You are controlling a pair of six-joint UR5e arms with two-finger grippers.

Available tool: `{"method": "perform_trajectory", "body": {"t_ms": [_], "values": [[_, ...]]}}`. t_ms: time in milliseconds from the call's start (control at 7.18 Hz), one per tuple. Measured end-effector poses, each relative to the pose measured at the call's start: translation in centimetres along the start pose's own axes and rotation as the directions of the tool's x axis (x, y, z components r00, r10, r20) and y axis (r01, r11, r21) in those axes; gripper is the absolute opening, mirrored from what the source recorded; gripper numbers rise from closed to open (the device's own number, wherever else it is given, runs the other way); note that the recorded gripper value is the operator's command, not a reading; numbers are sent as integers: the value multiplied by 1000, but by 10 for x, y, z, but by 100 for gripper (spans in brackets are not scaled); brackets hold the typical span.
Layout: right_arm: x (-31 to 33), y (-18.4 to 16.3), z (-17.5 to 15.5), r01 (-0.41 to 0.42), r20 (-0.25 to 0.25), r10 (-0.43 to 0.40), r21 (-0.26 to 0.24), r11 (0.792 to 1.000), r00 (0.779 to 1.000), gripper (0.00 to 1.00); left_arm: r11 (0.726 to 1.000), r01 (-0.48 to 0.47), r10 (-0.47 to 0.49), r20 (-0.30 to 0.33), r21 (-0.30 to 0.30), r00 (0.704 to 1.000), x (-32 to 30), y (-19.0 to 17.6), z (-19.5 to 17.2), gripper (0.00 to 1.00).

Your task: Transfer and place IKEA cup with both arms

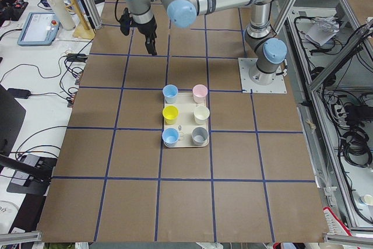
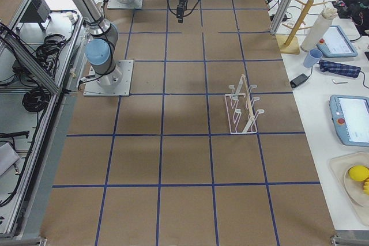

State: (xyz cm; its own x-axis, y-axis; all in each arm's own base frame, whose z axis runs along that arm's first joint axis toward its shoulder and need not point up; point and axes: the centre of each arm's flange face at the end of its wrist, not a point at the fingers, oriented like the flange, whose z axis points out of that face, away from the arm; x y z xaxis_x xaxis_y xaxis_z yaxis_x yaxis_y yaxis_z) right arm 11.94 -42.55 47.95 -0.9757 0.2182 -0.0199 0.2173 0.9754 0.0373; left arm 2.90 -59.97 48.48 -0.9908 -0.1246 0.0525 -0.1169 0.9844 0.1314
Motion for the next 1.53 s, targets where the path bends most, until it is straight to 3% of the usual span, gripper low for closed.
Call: {"method": "perform_trajectory", "body": {"t_ms": [278, 418, 835, 1114, 1532], "values": [[0, 0, -1, 1, 1, -1, 1, 1000, 1000, 100, 1000, 29, -29, 67, 4, 997, 125, 57, -9, 100], [0, 0, -1, 1, 2, -1, 2, 1000, 1000, 100, 1000, -1, 0, 73, 6, 997, 149, 89, -13, 99], [-1, 0, -1, 2, 4, -2, 7, 1000, 1000, 100, 991, -94, 88, 70, 92, 994, 146, 131, -12, 100], [-1, 0, -1, 2, 4, -2, 7, 1000, 1000, 100, 980, -110, 103, 49, 168, 993, 128, 133, -17, 100], [0, 0, 0, 1, 2, -1, 4, 1000, 1000, 100, 975, -98, 96, 23, 198, 995, 118, 130, -23, 100]]}}
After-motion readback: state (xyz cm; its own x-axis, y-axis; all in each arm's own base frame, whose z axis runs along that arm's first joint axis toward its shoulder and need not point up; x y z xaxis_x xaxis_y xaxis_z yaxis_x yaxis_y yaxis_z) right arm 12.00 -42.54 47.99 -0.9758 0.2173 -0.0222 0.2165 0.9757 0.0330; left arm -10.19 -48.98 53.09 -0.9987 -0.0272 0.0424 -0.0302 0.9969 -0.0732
